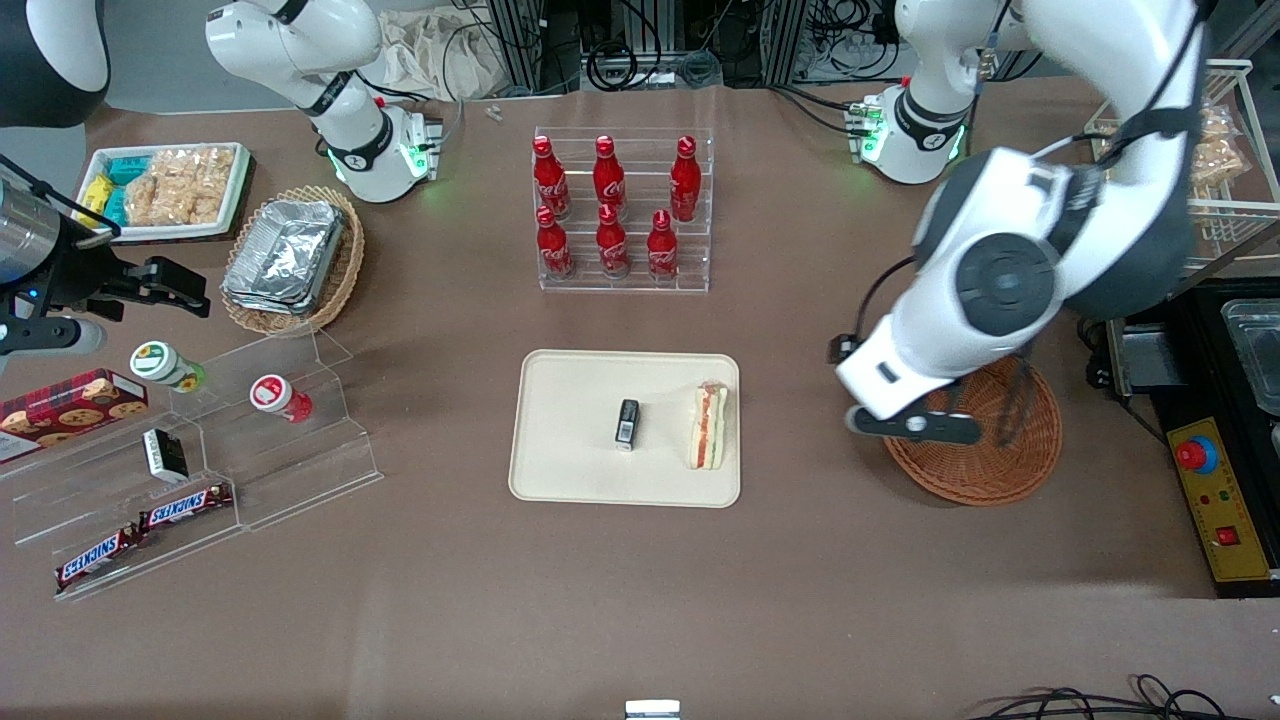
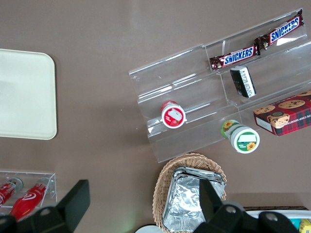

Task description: Place sandwich from basket to tray

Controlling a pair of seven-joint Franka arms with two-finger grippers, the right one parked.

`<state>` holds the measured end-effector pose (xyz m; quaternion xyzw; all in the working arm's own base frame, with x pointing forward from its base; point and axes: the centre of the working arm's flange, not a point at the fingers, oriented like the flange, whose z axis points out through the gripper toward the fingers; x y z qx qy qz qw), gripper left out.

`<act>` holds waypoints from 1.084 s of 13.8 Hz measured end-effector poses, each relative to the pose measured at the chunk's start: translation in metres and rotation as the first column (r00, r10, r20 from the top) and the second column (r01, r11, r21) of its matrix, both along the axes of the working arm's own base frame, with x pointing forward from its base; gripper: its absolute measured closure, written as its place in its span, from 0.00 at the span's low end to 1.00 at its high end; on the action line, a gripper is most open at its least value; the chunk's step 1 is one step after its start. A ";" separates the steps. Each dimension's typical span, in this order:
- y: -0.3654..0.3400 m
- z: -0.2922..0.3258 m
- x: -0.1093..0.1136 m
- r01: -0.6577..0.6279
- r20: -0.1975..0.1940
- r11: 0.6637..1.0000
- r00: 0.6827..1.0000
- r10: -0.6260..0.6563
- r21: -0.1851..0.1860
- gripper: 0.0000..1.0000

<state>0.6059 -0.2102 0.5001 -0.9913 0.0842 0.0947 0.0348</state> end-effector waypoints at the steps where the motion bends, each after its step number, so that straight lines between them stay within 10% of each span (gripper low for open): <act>1: 0.023 0.011 0.000 0.004 -0.011 1.000 1.000 -0.004 0.003 0.00; 15: 0.158 0.072 -0.010 -0.095 -0.005 0.995 0.995 0.096 0.026 0.00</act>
